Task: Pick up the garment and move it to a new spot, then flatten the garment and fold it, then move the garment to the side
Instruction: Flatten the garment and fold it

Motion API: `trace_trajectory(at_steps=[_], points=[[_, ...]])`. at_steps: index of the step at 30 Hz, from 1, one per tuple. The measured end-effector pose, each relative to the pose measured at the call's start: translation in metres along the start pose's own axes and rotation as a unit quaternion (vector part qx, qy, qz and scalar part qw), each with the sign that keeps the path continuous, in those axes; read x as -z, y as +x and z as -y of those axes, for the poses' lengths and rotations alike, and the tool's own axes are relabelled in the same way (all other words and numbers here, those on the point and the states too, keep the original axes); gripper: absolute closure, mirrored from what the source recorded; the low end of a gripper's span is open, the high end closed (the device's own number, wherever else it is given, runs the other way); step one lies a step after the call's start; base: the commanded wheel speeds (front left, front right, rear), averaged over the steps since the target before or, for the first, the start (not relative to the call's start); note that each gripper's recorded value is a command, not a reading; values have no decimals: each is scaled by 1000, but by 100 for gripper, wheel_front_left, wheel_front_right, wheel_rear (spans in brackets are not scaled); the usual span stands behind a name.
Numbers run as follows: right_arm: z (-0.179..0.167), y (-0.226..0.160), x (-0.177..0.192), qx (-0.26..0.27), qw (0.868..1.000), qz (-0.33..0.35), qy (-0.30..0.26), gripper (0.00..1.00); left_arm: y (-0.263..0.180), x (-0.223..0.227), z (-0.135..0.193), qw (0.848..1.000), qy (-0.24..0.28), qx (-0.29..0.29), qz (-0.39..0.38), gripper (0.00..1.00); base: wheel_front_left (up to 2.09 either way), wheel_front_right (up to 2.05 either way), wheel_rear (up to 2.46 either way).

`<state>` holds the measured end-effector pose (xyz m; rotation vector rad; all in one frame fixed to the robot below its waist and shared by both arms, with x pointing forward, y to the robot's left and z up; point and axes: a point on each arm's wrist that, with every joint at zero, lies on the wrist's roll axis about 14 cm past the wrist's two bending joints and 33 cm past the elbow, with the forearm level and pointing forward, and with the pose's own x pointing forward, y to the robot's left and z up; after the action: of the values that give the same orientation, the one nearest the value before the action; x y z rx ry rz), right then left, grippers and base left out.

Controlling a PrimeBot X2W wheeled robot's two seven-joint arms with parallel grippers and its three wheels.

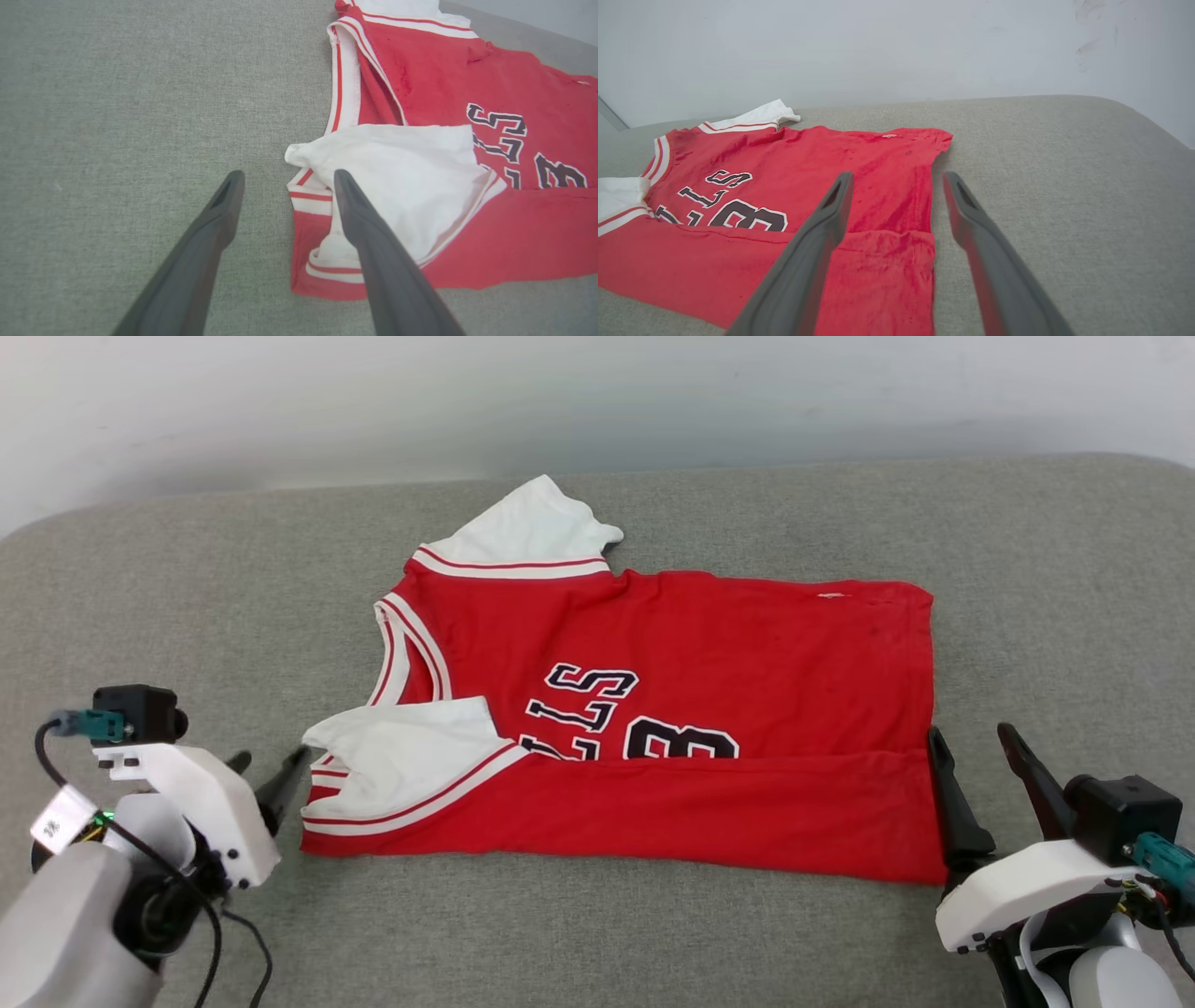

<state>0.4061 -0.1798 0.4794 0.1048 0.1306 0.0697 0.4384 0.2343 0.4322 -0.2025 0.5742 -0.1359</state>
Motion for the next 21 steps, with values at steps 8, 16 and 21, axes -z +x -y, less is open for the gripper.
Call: trace_trajectory(at_steps=[8, 16, 21], points=[[2, -3, -6, 5, 1000, 9, 4, 0, -8, 46, 2, 985, -7, 19, -171, 0, 0, 0, 0], [20, -3, 13, 32, 999, -10, 27, 0, 7, 73, 7, 968, -20, 30, -249, 0, 0, 0, 0], [43, -5, 19, 66, 997, -18, 26, 0, 14, 84, 16, 957, -18, 46, -287, 100, 0, 0, 0]])
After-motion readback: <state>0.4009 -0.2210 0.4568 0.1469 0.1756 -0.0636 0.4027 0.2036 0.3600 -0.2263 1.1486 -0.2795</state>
